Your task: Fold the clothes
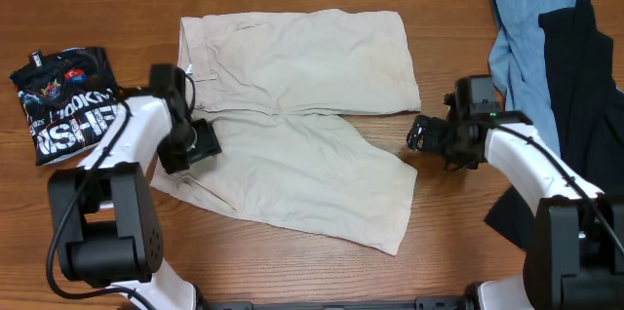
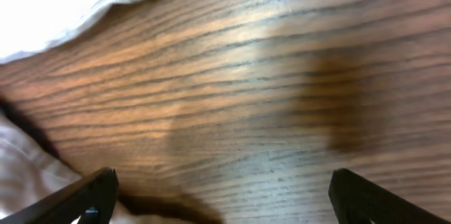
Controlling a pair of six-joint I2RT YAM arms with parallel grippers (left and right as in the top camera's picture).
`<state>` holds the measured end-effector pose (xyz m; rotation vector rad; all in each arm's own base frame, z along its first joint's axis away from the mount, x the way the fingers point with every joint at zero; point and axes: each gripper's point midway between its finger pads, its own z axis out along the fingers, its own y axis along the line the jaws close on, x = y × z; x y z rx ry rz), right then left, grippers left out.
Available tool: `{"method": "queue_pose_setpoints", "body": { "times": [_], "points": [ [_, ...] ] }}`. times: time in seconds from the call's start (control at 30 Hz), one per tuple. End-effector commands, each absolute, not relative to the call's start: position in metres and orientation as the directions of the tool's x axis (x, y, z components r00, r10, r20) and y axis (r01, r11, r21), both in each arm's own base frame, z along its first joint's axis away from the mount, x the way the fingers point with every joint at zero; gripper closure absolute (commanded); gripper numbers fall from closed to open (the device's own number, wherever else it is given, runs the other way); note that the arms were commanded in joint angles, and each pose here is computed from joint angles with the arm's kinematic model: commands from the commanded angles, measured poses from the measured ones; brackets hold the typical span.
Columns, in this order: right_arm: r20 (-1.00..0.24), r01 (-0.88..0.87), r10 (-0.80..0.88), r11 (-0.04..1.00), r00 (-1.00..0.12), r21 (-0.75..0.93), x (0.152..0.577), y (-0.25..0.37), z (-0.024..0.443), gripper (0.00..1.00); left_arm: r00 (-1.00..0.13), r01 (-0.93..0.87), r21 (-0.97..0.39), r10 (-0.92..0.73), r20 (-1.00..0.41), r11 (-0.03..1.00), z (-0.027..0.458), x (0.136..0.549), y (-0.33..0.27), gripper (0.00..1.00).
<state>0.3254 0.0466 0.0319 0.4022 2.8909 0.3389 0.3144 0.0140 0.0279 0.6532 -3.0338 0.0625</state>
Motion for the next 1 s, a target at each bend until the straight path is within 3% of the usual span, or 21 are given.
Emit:
{"method": "queue_pose_setpoints", "body": {
  "times": [0.0, 0.17, 0.3, 0.47, 0.63, 0.77, 0.97],
  "points": [
    [-0.206, 0.214, 0.273, 0.939, -0.940, 0.270, 0.335, 0.047, 0.058, 0.00, -0.930, -0.367, -0.034, -0.366, 0.025, 0.930, 0.050, 0.325, 0.014, 0.31],
    [-0.145, 0.245, 0.289, 0.934, -0.946, 0.262, 0.308, 0.047, 0.077, 0.00, -0.929, -0.370, -0.020, -0.369, 0.045, 0.929, 0.078, 0.306, 0.014, 0.31],
    [-0.046, 0.291, 0.319, 0.908, -0.947, 0.301, 0.275, 0.056, 0.091, 0.00, -0.886, -0.458, 0.093, -0.462, 0.033, 0.884, 0.102, 0.278, 0.031, 0.30],
    [0.005, 0.302, 0.319, 0.890, -0.948, 0.341, 0.242, 0.064, 0.097, 0.00, -0.844, -0.532, 0.114, -0.536, 0.008, 0.839, 0.112, 0.250, 0.039, 0.30],
    [0.041, 0.296, 0.306, 0.863, -0.951, 0.410, 0.214, 0.077, 0.085, 0.00, -0.800, -0.595, 0.132, -0.600, 0.001, 0.793, 0.097, 0.224, 0.052, 0.28],
    [0.156, 0.316, 0.275, 0.833, -0.949, 0.454, 0.183, 0.093, 0.066, 0.00, -0.748, -0.657, 0.126, -0.664, 0.020, 0.744, 0.071, 0.208, 0.065, 0.28],
    [0.333, 0.394, 0.262, 0.808, -0.906, 0.438, 0.132, 0.111, 0.035, 0.00, -0.744, -0.668, -0.007, -0.667, 0.041, 0.744, 0.038, 0.208, 0.065, 0.28]
  ]
}}
